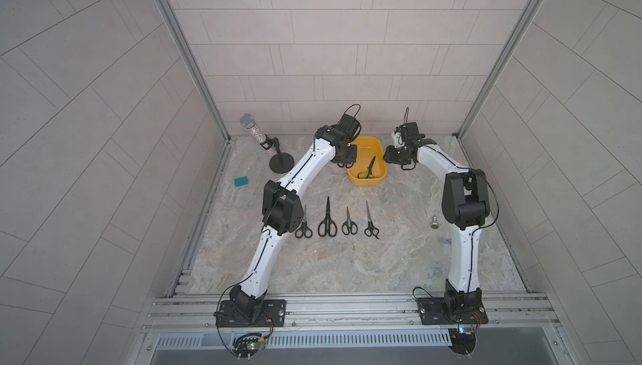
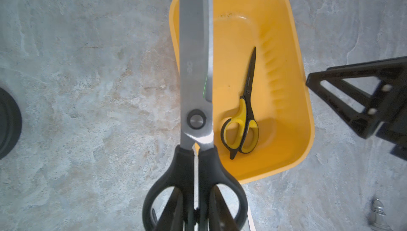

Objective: Take the scissors out of the storage box
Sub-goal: Place the scissors at the center of the board.

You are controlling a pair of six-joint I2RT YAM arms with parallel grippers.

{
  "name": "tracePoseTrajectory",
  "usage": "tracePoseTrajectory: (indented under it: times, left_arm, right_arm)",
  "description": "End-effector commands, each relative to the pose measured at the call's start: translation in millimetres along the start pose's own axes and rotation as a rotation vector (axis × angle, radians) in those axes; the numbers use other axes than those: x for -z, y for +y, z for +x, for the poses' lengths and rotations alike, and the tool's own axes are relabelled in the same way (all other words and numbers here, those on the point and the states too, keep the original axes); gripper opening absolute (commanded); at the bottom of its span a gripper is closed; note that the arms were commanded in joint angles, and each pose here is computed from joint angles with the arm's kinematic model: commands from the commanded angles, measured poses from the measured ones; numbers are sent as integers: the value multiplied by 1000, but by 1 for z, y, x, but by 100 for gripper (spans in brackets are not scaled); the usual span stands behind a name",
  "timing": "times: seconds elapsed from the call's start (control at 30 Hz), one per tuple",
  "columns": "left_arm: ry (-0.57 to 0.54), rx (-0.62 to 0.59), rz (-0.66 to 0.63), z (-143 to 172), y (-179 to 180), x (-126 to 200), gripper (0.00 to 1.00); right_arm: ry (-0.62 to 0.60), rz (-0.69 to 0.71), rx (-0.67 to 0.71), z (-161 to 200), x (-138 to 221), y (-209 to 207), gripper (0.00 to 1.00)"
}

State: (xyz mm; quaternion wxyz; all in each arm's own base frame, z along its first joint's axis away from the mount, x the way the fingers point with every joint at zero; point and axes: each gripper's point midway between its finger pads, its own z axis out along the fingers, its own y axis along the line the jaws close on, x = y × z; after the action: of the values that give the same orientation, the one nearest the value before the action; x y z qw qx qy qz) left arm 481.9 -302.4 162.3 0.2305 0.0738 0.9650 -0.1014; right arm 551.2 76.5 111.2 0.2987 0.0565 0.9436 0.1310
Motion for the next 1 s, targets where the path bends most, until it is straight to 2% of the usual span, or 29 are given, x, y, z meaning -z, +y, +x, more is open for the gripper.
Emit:
tracePoseTrajectory:
  times: [0.0,0.13,0.23,0.3,0.4,0.5,0.6,0.7,0.8,0.97]
  left_arm:
    - [7,4,63,14,-30,31,0]
    - [57,13,97,54,-66,33,0]
    - [82,38,125,85,-92,32,0]
    - [106,80,141,104,-103,28,0]
    - [110,128,166,122,-118,25,0]
    - [94,84,150,135,-136,27,0]
    - [128,97,146,156,-151,20,0]
    - [176,137,142,178,-161,8,0]
    - [209,189,137,192,-163,-4,0]
    - [232,254,138,209,-168,-14,0]
  right_arm:
    - [-151,83,-139,-32,57,-27,47]
    - [-63,167,-289,13,61,-65,49]
    - [42,230,-300,56,62,-77,50]
    - [62,248,-302,74,68,-81,50]
    - [46,275,-289,85,83,-85,50]
    - [49,299,-268,88,97,-86,50]
    - [55,295,-245,92,106,-82,51]
    - [74,282,-230,97,109,-76,62]
    - [85,279,-236,99,107,-74,100]
    - [65,304,-245,88,107,-77,100]
